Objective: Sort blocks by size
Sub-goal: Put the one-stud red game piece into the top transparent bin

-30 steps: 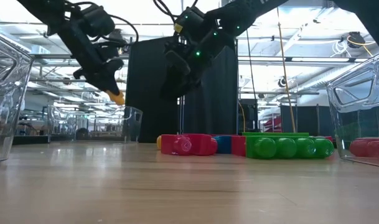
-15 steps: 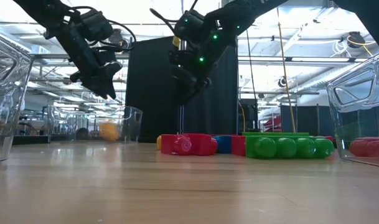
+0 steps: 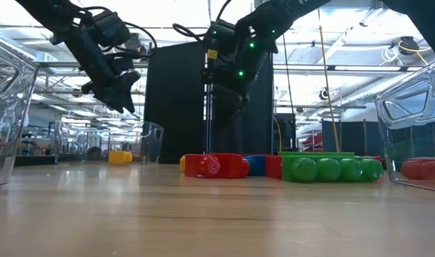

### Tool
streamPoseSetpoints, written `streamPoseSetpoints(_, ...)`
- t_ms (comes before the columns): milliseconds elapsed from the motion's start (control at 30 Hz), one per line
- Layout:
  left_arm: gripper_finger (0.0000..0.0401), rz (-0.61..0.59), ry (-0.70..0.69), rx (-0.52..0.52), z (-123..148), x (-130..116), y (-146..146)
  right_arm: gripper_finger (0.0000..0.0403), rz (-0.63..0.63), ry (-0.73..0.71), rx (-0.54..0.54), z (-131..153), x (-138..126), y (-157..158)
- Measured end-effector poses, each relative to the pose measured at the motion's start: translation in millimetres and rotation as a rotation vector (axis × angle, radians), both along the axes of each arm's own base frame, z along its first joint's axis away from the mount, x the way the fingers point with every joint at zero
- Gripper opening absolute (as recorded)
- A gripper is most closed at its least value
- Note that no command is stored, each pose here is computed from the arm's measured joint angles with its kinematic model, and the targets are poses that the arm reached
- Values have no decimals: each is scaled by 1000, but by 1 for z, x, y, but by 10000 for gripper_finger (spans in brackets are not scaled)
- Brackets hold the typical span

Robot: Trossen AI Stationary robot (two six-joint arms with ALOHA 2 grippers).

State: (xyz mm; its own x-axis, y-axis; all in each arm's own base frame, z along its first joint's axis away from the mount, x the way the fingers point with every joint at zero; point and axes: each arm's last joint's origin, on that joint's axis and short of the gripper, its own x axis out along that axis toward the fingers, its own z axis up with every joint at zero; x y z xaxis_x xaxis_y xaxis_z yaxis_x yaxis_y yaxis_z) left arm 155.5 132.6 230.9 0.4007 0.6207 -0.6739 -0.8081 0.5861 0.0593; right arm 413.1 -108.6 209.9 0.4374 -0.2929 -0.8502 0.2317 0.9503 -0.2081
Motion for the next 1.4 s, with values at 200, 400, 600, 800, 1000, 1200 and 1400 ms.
streamPoseSetpoints(200, 212, -77, -39, 11, 3, 7, -4, 235, 56, 36, -25, -4, -3, -4)
streamPoseSetpoints(400, 212, -177, -64, 48, 6, 16, -11, 235, 84, 107, 26, -19, -15, -12)
streamPoseSetpoints(600, 212, -324, -117, 88, 12, 29, -23, 235, 56, 153, 40, -37, -28, -23)
streamPoseSetpoints(800, 212, -435, -159, 112, 16, 40, -38, 235, 76, 153, 75, -49, -37, -30)
streamPoseSetpoints(1000, 212, -500, -201, 114, 17, 50, -52, 235, 92, 131, 95, -55, -37, -28)
streamPoseSetpoints(1200, 212, -562, -211, 111, 15, 60, -65, 235, 85, 105, 101, -56, -35, -27)
streamPoseSetpoints(1400, 212, -560, -186, 109, 10, 66, -71, 235, 143, 21, 102, -52, -24, -17)
